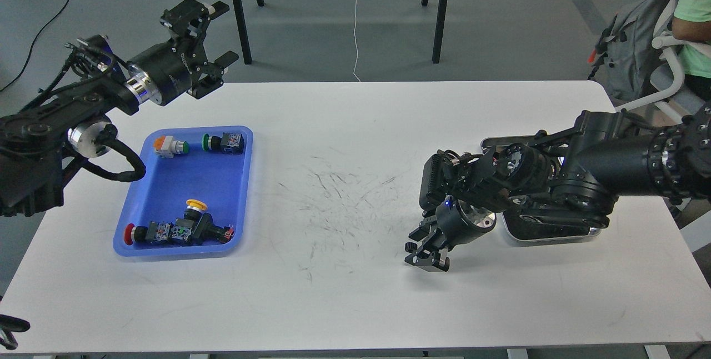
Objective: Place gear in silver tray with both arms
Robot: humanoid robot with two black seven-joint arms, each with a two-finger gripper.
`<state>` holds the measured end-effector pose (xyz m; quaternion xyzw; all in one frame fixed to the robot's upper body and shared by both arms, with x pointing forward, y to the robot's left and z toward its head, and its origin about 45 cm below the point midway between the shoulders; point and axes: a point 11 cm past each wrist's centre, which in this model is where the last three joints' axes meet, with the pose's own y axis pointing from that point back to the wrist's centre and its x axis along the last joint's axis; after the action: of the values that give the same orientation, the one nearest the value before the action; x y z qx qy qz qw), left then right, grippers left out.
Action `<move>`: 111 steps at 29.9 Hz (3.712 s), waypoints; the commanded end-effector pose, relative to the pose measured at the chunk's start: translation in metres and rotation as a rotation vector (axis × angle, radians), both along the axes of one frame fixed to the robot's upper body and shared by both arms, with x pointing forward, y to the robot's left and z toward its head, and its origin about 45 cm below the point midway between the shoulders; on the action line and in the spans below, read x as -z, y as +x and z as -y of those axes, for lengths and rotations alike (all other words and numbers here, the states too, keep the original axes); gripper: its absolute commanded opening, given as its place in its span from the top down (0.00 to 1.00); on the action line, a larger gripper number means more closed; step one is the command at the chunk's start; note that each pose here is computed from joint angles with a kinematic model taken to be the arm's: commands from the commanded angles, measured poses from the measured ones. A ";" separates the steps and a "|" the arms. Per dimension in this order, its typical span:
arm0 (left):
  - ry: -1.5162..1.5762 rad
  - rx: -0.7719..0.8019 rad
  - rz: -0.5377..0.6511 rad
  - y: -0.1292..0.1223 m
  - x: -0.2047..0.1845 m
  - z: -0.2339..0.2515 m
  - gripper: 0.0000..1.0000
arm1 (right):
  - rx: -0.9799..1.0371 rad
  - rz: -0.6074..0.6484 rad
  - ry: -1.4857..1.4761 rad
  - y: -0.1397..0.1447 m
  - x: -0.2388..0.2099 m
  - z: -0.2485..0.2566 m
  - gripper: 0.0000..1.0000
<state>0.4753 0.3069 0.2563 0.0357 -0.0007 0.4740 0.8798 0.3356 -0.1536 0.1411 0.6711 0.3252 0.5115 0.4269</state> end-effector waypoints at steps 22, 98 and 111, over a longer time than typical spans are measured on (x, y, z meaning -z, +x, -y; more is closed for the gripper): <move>0.004 -0.007 -0.010 -0.002 0.005 -0.004 0.00 | 0.009 0.043 0.035 0.012 -0.006 -0.004 0.98; -0.013 0.071 -0.065 -0.010 0.034 0.039 0.00 | 1.569 -0.127 0.729 -0.010 0.030 0.252 0.74; -0.013 0.070 -0.068 -0.011 0.035 0.038 0.00 | 1.595 -0.070 0.803 0.005 0.005 0.268 0.26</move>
<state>0.4647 0.2687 0.2211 0.0461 0.0311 0.4413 0.8957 0.3315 -0.4164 0.1218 0.8158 -0.4100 0.1103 0.3928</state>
